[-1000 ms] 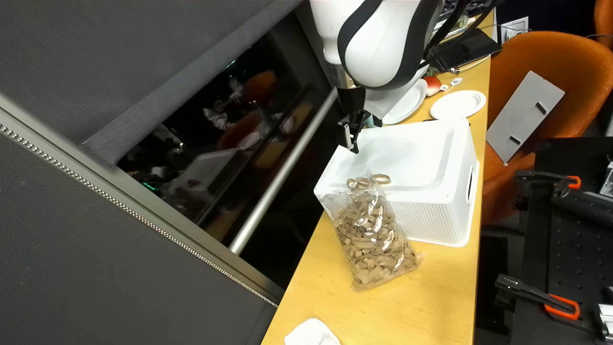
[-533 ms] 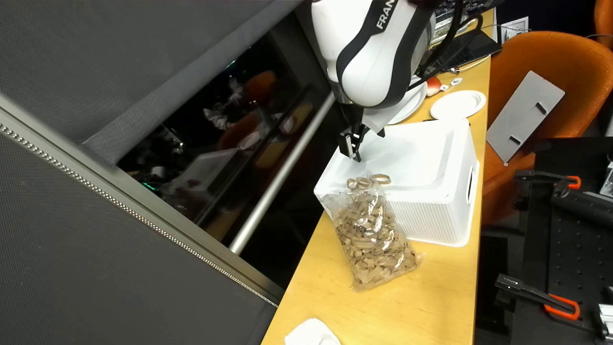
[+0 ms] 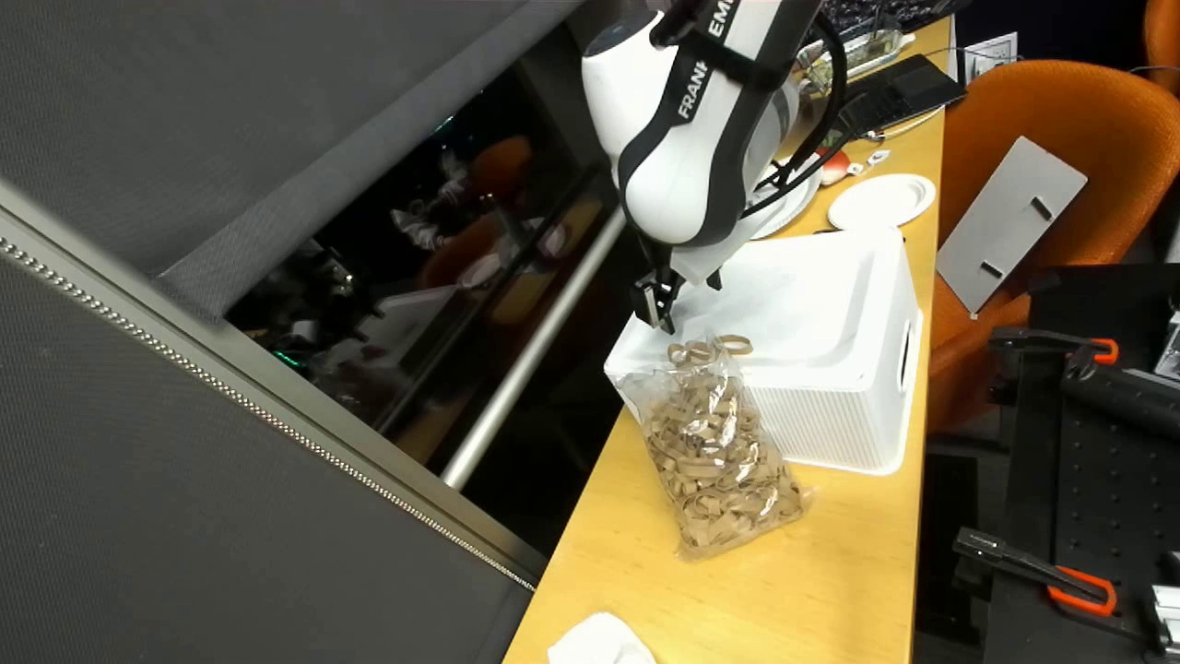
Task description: Move the objects off of the box
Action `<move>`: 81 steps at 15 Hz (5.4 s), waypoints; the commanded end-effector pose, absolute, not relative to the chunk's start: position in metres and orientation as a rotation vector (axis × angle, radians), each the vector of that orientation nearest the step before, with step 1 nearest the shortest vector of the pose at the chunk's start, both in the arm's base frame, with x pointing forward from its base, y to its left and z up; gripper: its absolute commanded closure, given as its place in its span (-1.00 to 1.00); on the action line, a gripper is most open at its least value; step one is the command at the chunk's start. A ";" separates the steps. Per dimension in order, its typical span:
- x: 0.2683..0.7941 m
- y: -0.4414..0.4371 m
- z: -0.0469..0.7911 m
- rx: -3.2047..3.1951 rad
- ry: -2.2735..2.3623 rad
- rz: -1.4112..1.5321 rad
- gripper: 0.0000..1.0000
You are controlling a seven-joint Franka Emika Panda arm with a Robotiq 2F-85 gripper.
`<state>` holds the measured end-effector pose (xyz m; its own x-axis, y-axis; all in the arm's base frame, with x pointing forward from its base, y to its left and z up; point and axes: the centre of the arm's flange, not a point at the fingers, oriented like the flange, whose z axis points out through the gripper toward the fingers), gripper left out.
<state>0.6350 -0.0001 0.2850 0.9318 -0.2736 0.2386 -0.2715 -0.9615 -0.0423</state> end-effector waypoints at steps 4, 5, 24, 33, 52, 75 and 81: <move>0.650 0.028 0.273 -3.041 0.456 -0.362 -1.00; 0.650 0.029 0.271 -3.038 0.454 -0.359 -1.00; 0.643 0.044 0.261 -3.004 0.440 -0.332 0.81; 0.636 0.047 0.276 -3.018 0.433 -0.354 0.98; 0.622 0.092 0.325 -3.072 0.263 -0.458 0.98; 0.565 0.100 0.346 -3.101 0.280 -0.374 -0.71; 0.513 0.085 0.359 -3.145 0.358 -0.323 -1.00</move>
<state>0.5460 0.0986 0.3409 0.9634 -0.1755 0.2026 -0.1788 -0.9839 -0.0019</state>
